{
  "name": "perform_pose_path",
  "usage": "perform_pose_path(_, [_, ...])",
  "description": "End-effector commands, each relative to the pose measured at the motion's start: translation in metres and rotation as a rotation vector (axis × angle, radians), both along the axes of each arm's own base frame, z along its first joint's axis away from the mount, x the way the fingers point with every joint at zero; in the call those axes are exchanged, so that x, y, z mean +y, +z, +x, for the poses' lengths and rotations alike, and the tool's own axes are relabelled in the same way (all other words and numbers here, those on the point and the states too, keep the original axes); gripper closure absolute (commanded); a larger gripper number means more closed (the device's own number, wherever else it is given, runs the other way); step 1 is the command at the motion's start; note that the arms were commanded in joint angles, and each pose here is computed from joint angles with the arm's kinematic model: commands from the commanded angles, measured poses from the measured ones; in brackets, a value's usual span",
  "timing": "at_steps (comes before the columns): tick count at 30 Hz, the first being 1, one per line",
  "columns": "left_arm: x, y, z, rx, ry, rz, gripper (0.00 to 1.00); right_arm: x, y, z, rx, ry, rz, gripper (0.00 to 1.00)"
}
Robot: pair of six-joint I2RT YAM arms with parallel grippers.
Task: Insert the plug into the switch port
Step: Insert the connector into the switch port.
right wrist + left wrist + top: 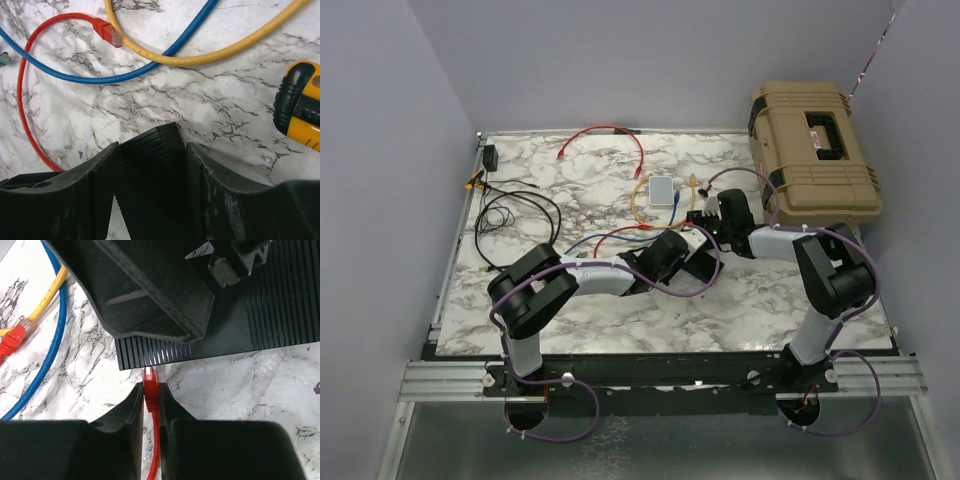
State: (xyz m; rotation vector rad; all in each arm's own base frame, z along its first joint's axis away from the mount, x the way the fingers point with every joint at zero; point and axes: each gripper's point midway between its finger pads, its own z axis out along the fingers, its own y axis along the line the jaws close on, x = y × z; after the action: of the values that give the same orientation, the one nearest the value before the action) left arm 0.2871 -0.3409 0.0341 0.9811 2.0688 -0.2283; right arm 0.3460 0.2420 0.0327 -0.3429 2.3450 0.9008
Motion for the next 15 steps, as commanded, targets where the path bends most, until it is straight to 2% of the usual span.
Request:
perform_pose_path(1, [-0.041, 0.047, 0.021, -0.121, -0.009, -0.227, 0.98, -0.007, -0.038, -0.061, 0.197, 0.028, -0.110, 0.44])
perform_pose_path(7, [-0.024, 0.030, 0.008, -0.055, 0.019, -0.178, 0.85, -0.034, -0.034, -0.046, 0.117, -0.120, -0.191, 0.41])
perform_pose_path(11, [-0.021, 0.037, 0.003, -0.023, 0.024, -0.172, 0.67, -0.046, -0.033, -0.041, 0.090, -0.180, -0.209, 0.39])
perform_pose_path(15, [-0.015, 0.042, -0.004, -0.008, 0.009, -0.156, 0.57, -0.051, -0.036, -0.039, 0.112, -0.195, -0.214, 0.38])
